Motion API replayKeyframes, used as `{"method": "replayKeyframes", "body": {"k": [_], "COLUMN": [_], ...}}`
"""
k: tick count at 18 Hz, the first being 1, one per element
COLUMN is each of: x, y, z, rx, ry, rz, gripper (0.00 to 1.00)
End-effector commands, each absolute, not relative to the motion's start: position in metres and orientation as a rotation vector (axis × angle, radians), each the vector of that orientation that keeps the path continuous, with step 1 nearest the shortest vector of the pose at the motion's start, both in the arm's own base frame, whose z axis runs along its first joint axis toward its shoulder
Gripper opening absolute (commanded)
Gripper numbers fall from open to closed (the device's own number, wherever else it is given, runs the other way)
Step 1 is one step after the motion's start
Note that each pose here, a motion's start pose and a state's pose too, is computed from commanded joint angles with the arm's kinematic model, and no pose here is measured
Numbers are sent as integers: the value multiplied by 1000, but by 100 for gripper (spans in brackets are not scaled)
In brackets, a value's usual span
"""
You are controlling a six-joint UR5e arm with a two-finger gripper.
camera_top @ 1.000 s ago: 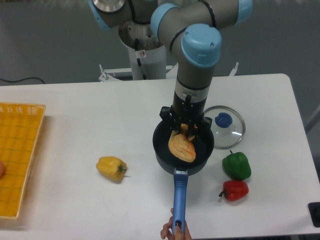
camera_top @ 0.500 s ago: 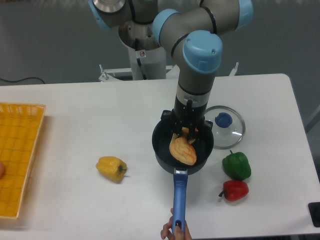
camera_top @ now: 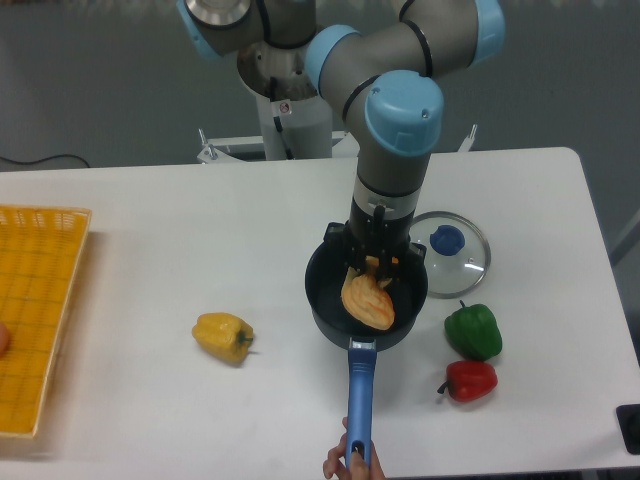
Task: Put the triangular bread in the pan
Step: 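Open the gripper to release the bread inside the saucepan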
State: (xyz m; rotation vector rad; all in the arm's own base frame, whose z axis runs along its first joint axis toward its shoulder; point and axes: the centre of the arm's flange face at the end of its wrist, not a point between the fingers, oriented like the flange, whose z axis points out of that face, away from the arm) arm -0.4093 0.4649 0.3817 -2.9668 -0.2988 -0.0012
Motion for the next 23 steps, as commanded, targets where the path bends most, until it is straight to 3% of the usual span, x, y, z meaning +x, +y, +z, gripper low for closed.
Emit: {"method": "replayKeyframes", "body": {"k": [17, 18, 20, 23], "x": [-404, -404, -405, -405], "y": [473, 474, 474, 474], "z": [366, 366, 367, 367], "rx": [-2999, -2997, -2993, -2996], "ry": [-289, -287, -276, -274], "rz": [-12, -5, 4, 7], "gripper": [27, 30, 67, 99]}}
